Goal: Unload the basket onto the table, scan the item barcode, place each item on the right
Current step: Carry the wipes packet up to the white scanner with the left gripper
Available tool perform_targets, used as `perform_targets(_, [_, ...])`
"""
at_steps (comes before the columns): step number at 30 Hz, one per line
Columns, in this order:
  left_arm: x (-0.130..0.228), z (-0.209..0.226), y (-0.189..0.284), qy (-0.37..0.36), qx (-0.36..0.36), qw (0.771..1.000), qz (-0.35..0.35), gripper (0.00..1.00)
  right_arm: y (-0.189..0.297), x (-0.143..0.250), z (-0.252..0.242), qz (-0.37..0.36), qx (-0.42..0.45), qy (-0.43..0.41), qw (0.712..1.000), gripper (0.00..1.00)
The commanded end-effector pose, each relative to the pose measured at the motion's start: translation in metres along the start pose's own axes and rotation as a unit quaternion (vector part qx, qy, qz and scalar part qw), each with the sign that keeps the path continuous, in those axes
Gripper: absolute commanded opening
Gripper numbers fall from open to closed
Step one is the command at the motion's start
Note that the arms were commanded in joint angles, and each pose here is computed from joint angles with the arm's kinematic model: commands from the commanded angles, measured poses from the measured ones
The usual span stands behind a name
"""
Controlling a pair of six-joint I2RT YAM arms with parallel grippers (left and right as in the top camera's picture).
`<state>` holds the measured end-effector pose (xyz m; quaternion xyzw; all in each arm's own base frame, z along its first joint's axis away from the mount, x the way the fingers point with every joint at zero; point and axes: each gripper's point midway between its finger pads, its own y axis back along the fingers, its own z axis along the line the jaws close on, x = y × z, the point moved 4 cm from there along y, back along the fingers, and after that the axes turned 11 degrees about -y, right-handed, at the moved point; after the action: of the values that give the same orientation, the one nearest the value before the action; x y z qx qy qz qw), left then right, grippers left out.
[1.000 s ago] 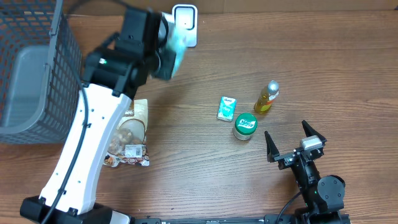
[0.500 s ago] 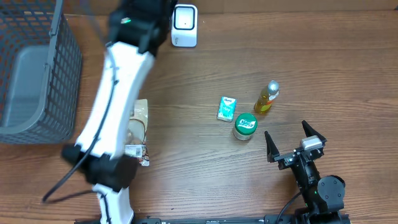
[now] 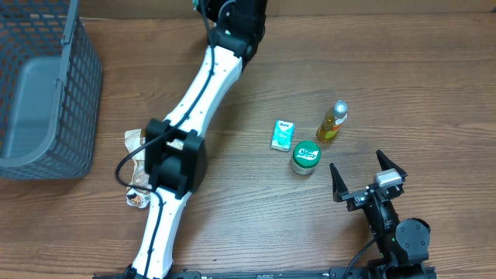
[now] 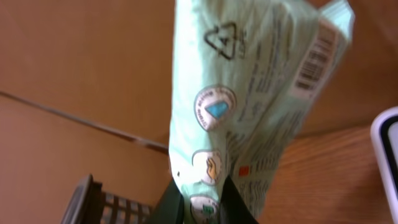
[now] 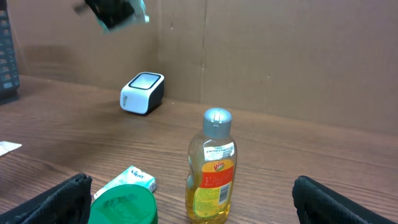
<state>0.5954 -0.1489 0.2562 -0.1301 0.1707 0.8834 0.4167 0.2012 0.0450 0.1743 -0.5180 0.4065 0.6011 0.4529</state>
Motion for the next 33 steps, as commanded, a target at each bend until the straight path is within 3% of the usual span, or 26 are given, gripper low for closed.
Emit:
perform_targets(1, [0.003, -0.022, -0.008, -0.099, -0.027, 0.994, 0.025, 0.04, 0.000, 0.002, -0.002, -0.002, 0.004, -0.001, 1.000, 1.00])
perform_targets(7, [0.002, -0.069, -0.017, -0.190, -0.030, 0.981, 0.020, 0.04, 0.000, 0.002, -0.002, -0.002, 0.004, -0.001, 1.000, 1.00])
perform_targets(14, [-0.006, -0.097, -0.005, -0.215, -0.001, 0.977, -0.014, 0.04, 0.000, 0.002, -0.002, -0.002, 0.004, -0.001, 1.000, 1.00])
perform_targets(33, [0.004, -0.088, -0.027, -0.233, -0.005, 0.972, -0.003, 0.04, 0.000, 0.002, -0.002, -0.002, 0.004, -0.001, 1.000, 1.00])
